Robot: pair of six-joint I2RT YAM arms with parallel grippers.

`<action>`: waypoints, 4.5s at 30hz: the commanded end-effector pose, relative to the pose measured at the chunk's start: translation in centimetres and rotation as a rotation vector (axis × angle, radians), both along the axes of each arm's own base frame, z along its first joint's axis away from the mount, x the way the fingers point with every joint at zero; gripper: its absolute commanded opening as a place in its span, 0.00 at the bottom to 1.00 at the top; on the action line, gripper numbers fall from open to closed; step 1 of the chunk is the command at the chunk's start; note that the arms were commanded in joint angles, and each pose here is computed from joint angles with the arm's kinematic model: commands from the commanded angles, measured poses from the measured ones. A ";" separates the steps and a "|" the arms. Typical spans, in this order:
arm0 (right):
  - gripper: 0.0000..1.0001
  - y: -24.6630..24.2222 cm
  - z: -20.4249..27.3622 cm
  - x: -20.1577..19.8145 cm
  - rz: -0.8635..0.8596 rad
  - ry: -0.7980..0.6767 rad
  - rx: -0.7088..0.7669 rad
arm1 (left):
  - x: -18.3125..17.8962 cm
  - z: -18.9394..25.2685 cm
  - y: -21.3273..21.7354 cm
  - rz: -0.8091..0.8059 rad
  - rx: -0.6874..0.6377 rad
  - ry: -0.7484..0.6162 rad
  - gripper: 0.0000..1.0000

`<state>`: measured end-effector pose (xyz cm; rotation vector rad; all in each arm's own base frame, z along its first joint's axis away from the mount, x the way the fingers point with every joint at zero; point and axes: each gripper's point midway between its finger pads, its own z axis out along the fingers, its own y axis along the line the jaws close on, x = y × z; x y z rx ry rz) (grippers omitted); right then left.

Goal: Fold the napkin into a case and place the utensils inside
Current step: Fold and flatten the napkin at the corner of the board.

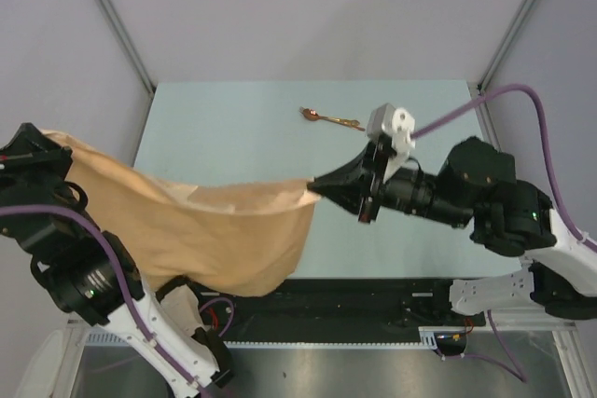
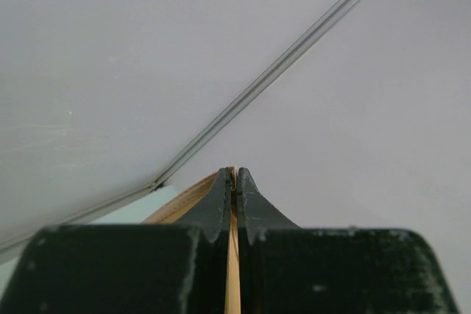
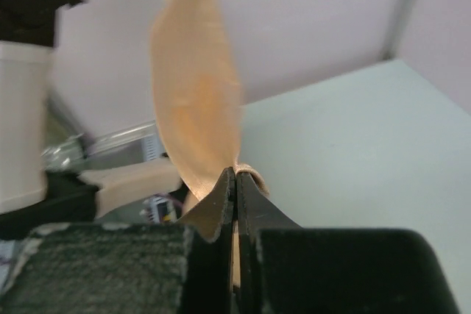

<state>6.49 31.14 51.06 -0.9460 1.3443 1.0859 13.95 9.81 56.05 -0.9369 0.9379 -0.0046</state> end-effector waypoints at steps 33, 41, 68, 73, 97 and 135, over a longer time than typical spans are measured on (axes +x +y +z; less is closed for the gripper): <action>0.00 1.4 -32.2 44.0 -0.434 0.707 -0.251 | 40.4 -39.3 4.0 -0.435 -0.243 0.748 0.00; 0.00 0.6 -33.1 39.2 -0.470 0.867 -0.318 | 32.9 -41.0 4.2 -0.387 -0.381 0.967 0.00; 0.00 -0.2 -41.0 19.2 -0.380 0.954 -0.564 | 13.5 -48.0 2.5 -0.191 -0.473 1.420 0.00; 0.00 0.0 -42.1 18.3 -0.353 0.978 -0.569 | 13.0 -49.5 2.8 -0.176 -0.488 1.488 0.00; 0.00 0.1 -46.3 16.1 -0.348 1.063 -0.629 | 12.3 -53.0 3.6 -0.139 -0.470 1.577 0.00; 0.07 0.3 -47.3 15.3 -0.347 1.076 -0.644 | 10.0 -52.9 3.9 -0.058 -0.534 1.546 0.09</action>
